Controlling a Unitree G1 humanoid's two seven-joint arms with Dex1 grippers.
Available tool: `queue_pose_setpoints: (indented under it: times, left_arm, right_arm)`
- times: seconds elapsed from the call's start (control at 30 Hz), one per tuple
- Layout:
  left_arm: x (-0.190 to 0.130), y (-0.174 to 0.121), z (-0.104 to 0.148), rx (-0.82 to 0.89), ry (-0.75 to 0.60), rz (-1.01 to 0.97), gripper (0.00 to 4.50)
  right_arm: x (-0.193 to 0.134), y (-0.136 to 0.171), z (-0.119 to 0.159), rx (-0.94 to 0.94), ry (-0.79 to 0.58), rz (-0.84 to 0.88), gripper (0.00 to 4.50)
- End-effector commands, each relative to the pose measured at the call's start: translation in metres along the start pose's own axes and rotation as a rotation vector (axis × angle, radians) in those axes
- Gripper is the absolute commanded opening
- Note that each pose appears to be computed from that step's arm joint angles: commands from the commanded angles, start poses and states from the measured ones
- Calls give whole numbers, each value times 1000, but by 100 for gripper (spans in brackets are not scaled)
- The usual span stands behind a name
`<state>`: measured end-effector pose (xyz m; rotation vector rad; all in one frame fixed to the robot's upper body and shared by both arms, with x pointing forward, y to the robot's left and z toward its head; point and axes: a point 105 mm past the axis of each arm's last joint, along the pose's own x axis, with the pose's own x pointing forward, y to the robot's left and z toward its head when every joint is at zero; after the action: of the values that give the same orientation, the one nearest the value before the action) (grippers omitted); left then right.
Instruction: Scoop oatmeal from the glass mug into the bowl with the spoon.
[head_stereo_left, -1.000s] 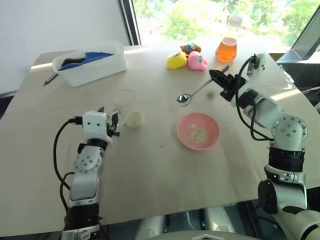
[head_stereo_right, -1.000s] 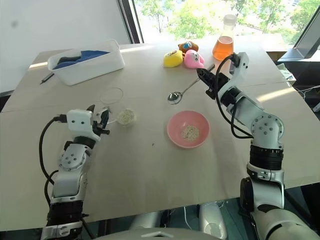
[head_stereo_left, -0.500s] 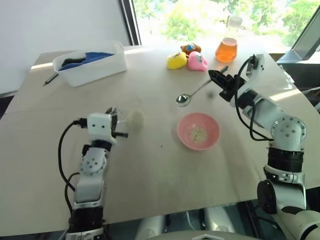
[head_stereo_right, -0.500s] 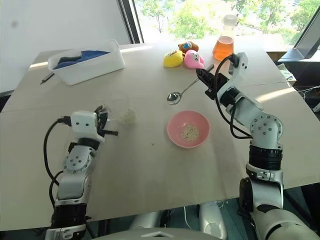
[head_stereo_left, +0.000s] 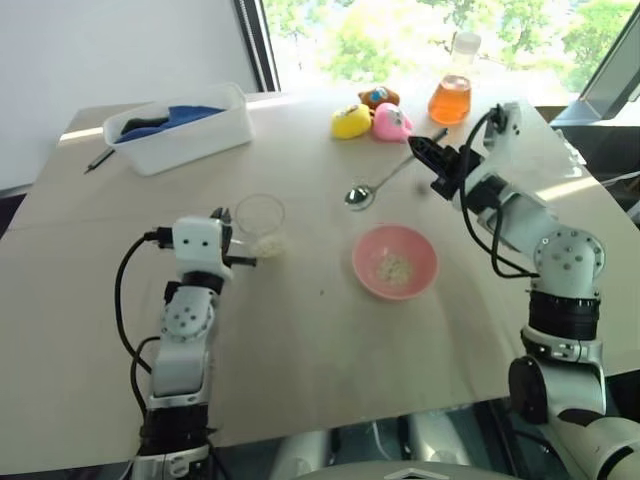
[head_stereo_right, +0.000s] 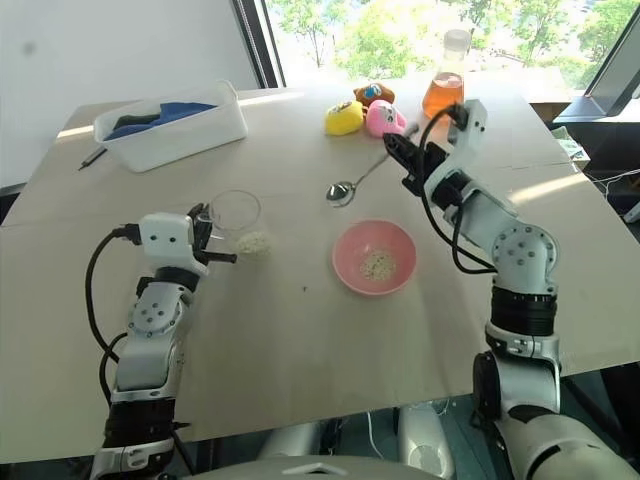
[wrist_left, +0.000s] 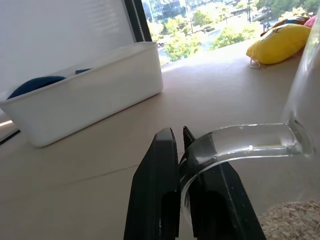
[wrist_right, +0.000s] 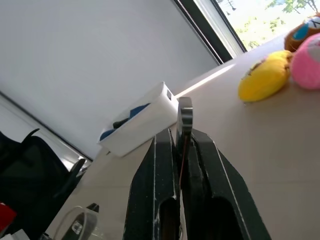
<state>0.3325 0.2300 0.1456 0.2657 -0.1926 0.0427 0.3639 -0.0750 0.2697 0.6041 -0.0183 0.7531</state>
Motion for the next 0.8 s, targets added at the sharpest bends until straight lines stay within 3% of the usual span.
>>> queue_pose_setpoints:
  times: [0.03, 0.13, 0.23, 0.4, 0.67, 0.8]
  left_arm:
    - [10, -1, 12, -12, -5, -38, 2]
    - [21, -5, 21, -1, -8, -105, 2]
    - [29, -10, 31, -25, -7, -170, 2]
    - [37, -24, 48, 14, -35, -308, 2]
    - [45, -30, 60, 88, -65, -408, 2]
    - [47, -31, 60, 110, -69, -430, 2]
  right_arm:
    - [11, 50, 21, -69, -56, 163, 0]
    - [18, 73, 22, -58, -53, 246, 0]
    - [22, 84, 5, -53, -9, 303, 0]
    - [29, 70, -31, -172, 84, 252, 0]
    - [36, 63, -64, -477, 212, 253, 0]
    - [37, 63, -74, -474, 256, 267, 0]
